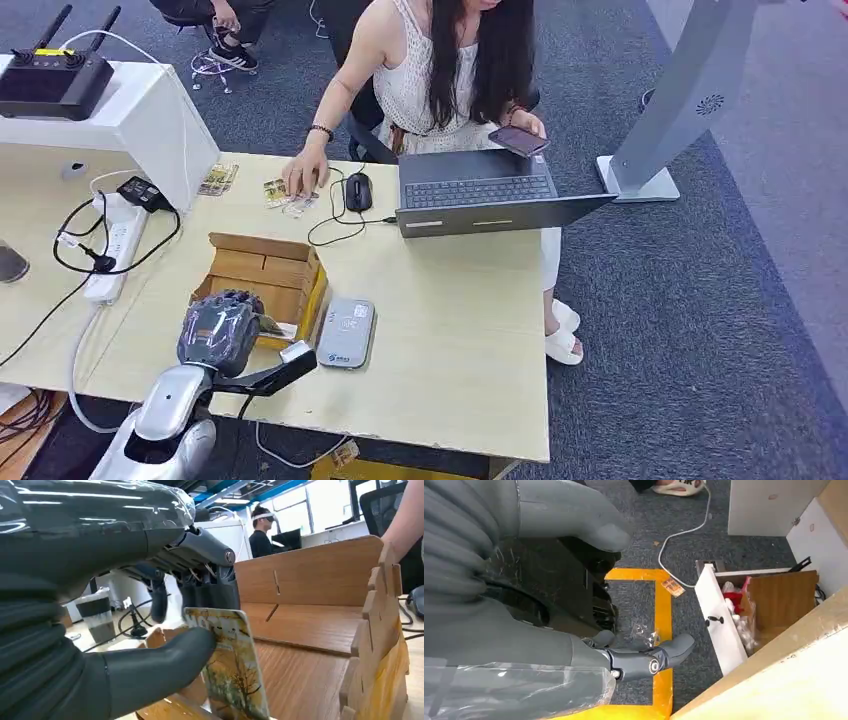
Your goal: Pass the card to the sensor for recognition and then transmit it.
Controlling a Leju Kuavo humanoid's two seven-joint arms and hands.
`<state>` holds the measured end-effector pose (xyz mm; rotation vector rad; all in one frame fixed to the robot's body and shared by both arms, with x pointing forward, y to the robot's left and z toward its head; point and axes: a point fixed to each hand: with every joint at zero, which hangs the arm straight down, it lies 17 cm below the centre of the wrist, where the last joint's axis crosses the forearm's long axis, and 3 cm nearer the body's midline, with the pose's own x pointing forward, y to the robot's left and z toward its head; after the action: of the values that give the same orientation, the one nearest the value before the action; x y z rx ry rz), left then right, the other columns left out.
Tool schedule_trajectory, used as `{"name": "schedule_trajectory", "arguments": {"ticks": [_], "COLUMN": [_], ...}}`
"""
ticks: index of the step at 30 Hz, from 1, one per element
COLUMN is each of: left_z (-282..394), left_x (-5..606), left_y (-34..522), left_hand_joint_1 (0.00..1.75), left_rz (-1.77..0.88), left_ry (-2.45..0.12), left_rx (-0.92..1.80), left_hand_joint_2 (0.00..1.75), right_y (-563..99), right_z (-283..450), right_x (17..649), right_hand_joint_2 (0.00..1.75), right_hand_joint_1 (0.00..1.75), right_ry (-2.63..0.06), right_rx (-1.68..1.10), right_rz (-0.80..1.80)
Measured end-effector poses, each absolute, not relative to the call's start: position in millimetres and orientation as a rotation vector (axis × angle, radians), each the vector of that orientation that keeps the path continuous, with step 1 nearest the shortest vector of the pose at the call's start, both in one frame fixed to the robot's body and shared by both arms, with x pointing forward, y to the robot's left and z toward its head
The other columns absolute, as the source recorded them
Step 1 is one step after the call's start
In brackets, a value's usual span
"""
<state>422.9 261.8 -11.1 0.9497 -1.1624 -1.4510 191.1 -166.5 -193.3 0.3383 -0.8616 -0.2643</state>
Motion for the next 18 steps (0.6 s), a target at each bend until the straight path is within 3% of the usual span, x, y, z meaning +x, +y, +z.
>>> {"name": "schedule_trajectory", "arguments": {"ticks": [18], "left_z": [-5.4], "left_x": [426.7], "left_y": [269.3], "left_hand_joint_1": [1.75], "left_rz": [-1.403], "left_ry": [-1.185], "left_rx": [0.963], "left_hand_joint_2": [1.75], "right_y": [-166.5], "right_z": [-192.8], "right_x": [191.2], "right_hand_joint_2": [1.75], "right_hand_joint_1": [0.0], "right_ry": [-0.864], "right_rx": [0.34], "right_rz": [-0.269]}}
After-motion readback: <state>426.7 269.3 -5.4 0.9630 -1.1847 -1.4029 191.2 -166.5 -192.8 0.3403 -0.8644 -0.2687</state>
